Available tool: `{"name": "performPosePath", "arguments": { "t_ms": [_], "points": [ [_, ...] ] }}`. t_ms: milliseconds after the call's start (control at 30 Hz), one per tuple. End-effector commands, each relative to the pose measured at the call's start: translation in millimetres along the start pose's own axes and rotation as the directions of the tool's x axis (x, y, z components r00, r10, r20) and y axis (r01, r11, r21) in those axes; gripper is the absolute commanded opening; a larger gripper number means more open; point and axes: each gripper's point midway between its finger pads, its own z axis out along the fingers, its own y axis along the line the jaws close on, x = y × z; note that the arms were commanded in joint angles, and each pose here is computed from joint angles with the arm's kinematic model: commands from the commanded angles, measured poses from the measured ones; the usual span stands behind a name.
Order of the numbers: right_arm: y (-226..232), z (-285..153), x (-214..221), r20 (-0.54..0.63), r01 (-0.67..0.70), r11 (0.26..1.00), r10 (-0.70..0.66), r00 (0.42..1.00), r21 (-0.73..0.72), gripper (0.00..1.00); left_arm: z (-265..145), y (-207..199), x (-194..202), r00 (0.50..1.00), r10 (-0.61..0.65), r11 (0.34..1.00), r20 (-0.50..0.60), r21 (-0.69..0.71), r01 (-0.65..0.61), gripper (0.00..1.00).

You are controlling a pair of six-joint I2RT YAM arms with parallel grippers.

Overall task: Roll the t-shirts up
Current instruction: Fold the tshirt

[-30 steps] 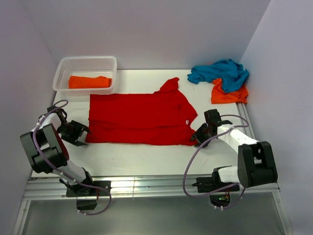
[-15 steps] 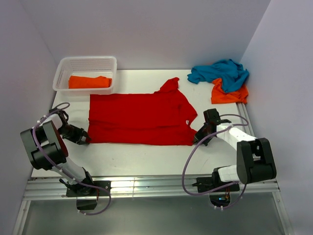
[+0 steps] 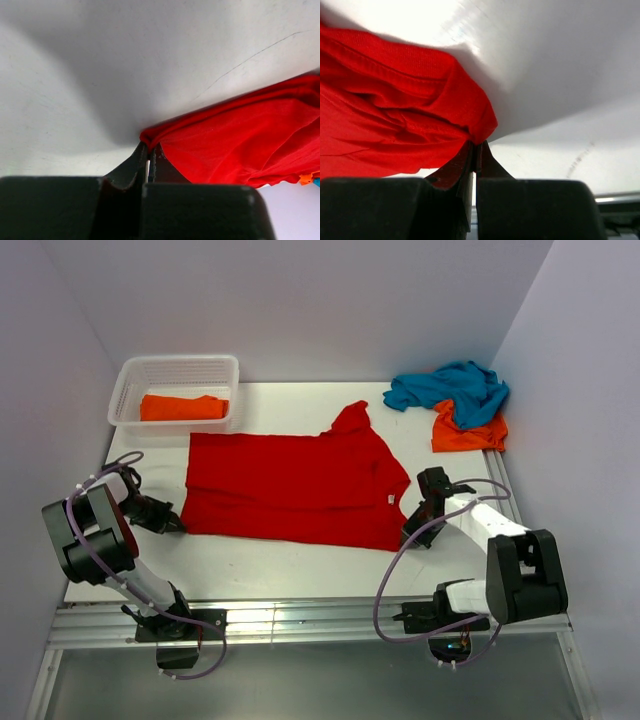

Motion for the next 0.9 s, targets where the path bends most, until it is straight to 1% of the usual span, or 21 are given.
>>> {"name": "performPosePath", "arguments": {
  "t_ms": [0,33,133,200,267,367,433,467,500,533,567,600,633,667,700,767,800,867],
  "points": [
    [-30,-9,10,-0.012,0.025,0.994,-0.023,1.000,0.103,0.00,11,42,23,0.997,-0.011,0.986,-0.083,-0.170,-0.003,0.00],
    [-33,-10,11,-0.010,0.025,0.994,-0.024,1.000,0.105,0.00,11,46,28,0.995,-0.019,0.983,-0.096,-0.181,0.001,0.00],
    [-40,-14,10,0.012,0.020,0.991,-0.021,1.000,0.134,0.00,4,55,34,0.997,-0.037,0.978,-0.073,-0.206,0.022,0.00],
    [-45,-18,9,0.022,0.017,0.988,-0.021,1.000,0.153,0.00,-3,61,33,0.999,-0.037,0.975,-0.033,-0.222,0.028,0.00],
    [-50,-21,9,0.029,0.020,0.984,-0.025,0.999,0.177,0.00,-10,67,36,0.999,-0.037,0.970,-0.016,-0.240,0.032,0.00],
    [-51,-22,8,0.033,0.023,0.983,-0.029,0.999,0.179,0.00,-12,75,39,0.999,-0.037,0.971,-0.029,-0.237,0.029,0.00],
    [-49,-22,8,0.025,0.031,0.985,-0.035,0.999,0.168,0.13,-12,71,42,0.998,-0.028,0.979,-0.051,-0.203,0.017,0.00],
    [-49,-24,8,0.022,0.039,0.986,-0.043,0.999,0.165,0.20,-11,67,44,0.998,-0.017,0.985,-0.065,-0.173,0.006,0.03],
    [-44,-28,5,0.033,0.040,0.987,-0.046,0.998,0.154,0.43,-12,65,46,0.998,-0.018,0.987,-0.068,-0.161,0.007,0.21],
    [-41,-31,3,0.043,0.042,0.988,-0.049,0.998,0.145,0.45,-15,63,46,0.998,-0.013,0.989,-0.056,-0.148,0.004,0.32],
    [-41,-35,2,0.047,0.048,0.988,-0.056,0.997,0.148,0.51,-16,63,48,0.999,-0.011,0.990,-0.053,-0.140,0.003,0.41],
    [-32,-45,-5,0.081,0.050,0.992,-0.060,0.995,0.120,0.55,-19,64,49,0.999,-0.011,0.990,-0.045,-0.138,0.005,0.49],
    [-29,-50,-8,0.095,0.050,0.993,-0.061,0.994,0.111,0.57,-22,61,48,1.000,-0.004,0.993,-0.027,-0.120,0.000,0.59],
    [-26,-56,-10,0.107,0.050,0.994,-0.060,0.992,0.097,0.57,-24,62,49,1.000,-0.003,0.993,-0.025,-0.117,0.000,0.63],
    [-14,-67,-16,0.138,0.055,0.997,-0.062,0.989,0.056,0.57,-26,62,52,1.000,-0.003,0.993,-0.031,-0.119,-0.001,0.64],
    [3,-82,-24,0.165,0.056,0.998,-0.056,0.985,0.004,0.56,-30,58,53,0.999,0.009,0.995,-0.031,-0.099,-0.012,0.64],
    [9,-85,-25,0.161,0.057,0.998,-0.053,0.986,-0.017,0.54,-33,57,52,1.000,0.012,0.995,-0.027,-0.094,-0.015,0.64],
    [27,-92,-28,0.157,0.052,0.996,-0.039,0.987,-0.077,0.53,-45,44,43,0.999,0.036,0.998,0.022,-0.051,-0.035,0.64]
  ]
}}
